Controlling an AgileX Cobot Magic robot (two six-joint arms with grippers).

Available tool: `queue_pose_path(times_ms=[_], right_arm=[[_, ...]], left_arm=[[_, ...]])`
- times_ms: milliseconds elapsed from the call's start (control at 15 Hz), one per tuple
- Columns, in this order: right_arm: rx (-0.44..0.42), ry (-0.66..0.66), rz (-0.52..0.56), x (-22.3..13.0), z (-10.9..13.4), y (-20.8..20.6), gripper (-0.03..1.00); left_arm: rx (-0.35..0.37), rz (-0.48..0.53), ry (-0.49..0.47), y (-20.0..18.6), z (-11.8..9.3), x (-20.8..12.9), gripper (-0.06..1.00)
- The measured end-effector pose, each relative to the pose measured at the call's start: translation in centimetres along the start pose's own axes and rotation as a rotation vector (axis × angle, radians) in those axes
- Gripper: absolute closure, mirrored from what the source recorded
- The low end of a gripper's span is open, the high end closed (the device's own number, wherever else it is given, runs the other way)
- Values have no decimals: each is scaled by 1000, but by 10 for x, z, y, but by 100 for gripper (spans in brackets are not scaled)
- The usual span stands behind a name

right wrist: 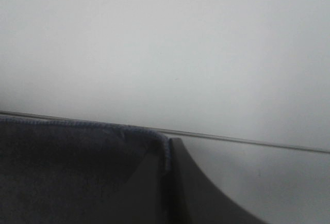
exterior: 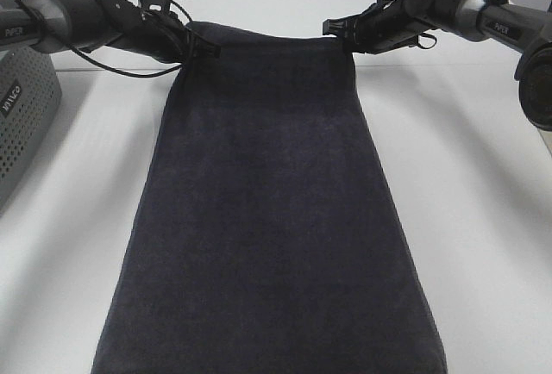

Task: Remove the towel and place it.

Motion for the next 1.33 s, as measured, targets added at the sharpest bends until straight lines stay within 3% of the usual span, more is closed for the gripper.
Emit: queue_pose_path(times_ms=[333,533,1133,1333], right_arm=[[-10,-4,-24,2,-1,1,96],[-13,-2,-3,-15,-1,13,96],[-30,14,-39,-19,-3,19,96],[-36,17,-52,-17,-3,19,93]], left_arm=[[28,-8,-3,14,8,-18,93],[36,-6,-4,19,11,-25,93],[60,-66,-5,19,14,-20,93],[62,-73,-4,19,15,-20,88]])
Point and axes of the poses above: a point on each arm's last joint axis where the gripper is mounted, y pointing out along that axis toward the gripper, z along the wrist's bending axis when the last joint is at zero, x = y × z, the point moved 1 cm from there along y, pointing out along that axis toward the gripper, and after that the axes turned 14 degrees about -y, right-handed, at the moved point
